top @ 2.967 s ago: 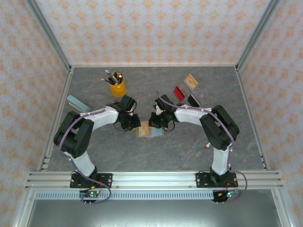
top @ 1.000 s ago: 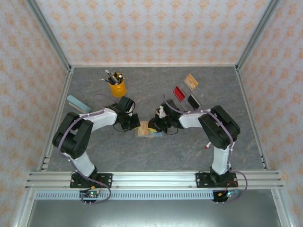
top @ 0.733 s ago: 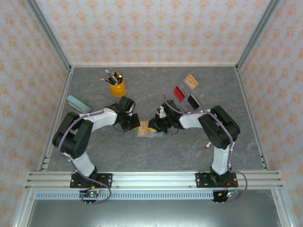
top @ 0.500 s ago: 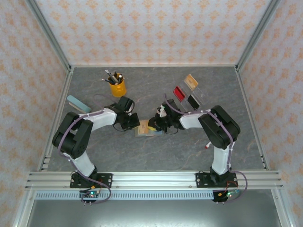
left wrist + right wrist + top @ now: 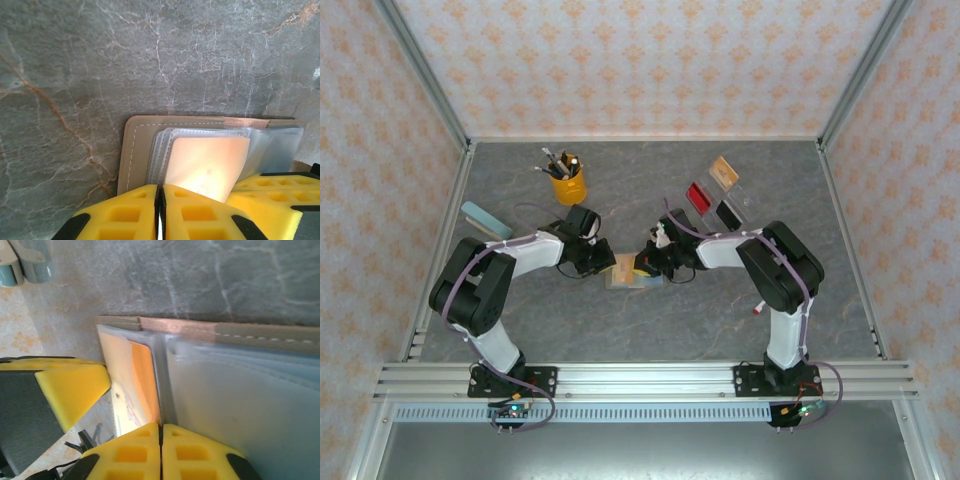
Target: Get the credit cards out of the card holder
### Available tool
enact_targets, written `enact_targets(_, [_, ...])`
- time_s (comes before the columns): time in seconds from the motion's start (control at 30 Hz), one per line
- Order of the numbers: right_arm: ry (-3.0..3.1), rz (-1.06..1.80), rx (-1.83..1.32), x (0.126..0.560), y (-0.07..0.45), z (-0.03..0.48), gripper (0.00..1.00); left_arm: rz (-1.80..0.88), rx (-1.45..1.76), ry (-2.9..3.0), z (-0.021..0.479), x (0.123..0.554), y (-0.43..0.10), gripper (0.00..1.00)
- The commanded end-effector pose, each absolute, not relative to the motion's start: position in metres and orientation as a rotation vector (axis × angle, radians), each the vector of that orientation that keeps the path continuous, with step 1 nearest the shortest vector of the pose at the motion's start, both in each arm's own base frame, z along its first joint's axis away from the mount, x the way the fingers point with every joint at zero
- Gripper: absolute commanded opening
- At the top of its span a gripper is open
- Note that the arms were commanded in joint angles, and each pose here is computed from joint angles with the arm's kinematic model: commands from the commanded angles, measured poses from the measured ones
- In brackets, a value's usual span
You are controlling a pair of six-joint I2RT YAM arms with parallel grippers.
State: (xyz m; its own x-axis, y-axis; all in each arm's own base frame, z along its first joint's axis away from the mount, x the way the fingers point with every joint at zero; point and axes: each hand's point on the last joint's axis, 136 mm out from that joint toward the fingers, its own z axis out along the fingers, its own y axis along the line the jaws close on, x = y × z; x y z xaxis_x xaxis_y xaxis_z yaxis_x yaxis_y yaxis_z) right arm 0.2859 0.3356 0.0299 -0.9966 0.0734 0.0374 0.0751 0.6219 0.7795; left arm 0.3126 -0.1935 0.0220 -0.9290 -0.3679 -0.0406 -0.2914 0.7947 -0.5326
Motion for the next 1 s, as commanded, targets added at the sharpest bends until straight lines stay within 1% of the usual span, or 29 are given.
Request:
enact_targets(0.0, [-2.895, -1.437, 0.014, 0.294, 0.358, 0.048, 0.00, -0.816, -0.512, 2.983, 0.004, 0.279, -0.201, 0.15])
enact_targets(0.07, [-2.914, -1.420, 0.021, 0.293, 0.354, 0.054, 0.00, -0.816, -0.496, 2.956, 0.016, 0.286, -0.201, 0.17])
enact_targets(0.13, [-2.930, -1.394, 0.015, 0.293, 0.347, 0.057, 0.00, -0.817, -0.478, 2.922, 0.031, 0.294, -0.199, 0.21])
enact_targets(0.23, [-2.946, -1.346, -0.012, 0.291, 0.336, 0.057, 0.00, -0.835, -0.454, 2.872, 0.051, 0.303, -0.198, 0.27])
enact_targets(0.3, [-2.963, -1.306, -0.027, 0.291, 0.329, 0.055, 0.00, -0.847, -0.441, 2.848, 0.060, 0.306, -0.198, 0.29])
enact_targets(0.5, [-3.003, -1.239, -0.051, 0.292, 0.315, 0.051, 0.00, -0.853, -0.439, 2.846, 0.060, 0.303, -0.196, 0.29])
enact_targets(0.7, [-2.917, -1.354, 0.008, 0.290, 0.332, 0.060, 0.00, -0.785, -0.472, 2.879, 0.044, 0.297, -0.188, 0.23])
enact_targets(0.83, [-2.901, -1.368, 0.025, 0.290, 0.339, 0.062, 0.12, -0.759, -0.500, 2.905, 0.031, 0.295, -0.186, 0.21])
enact_targets(0.97, [-2.895, -1.348, 0.013, 0.291, 0.342, 0.055, 0.20, -0.723, -0.511, 2.934, 0.021, 0.292, -0.182, 0.21])
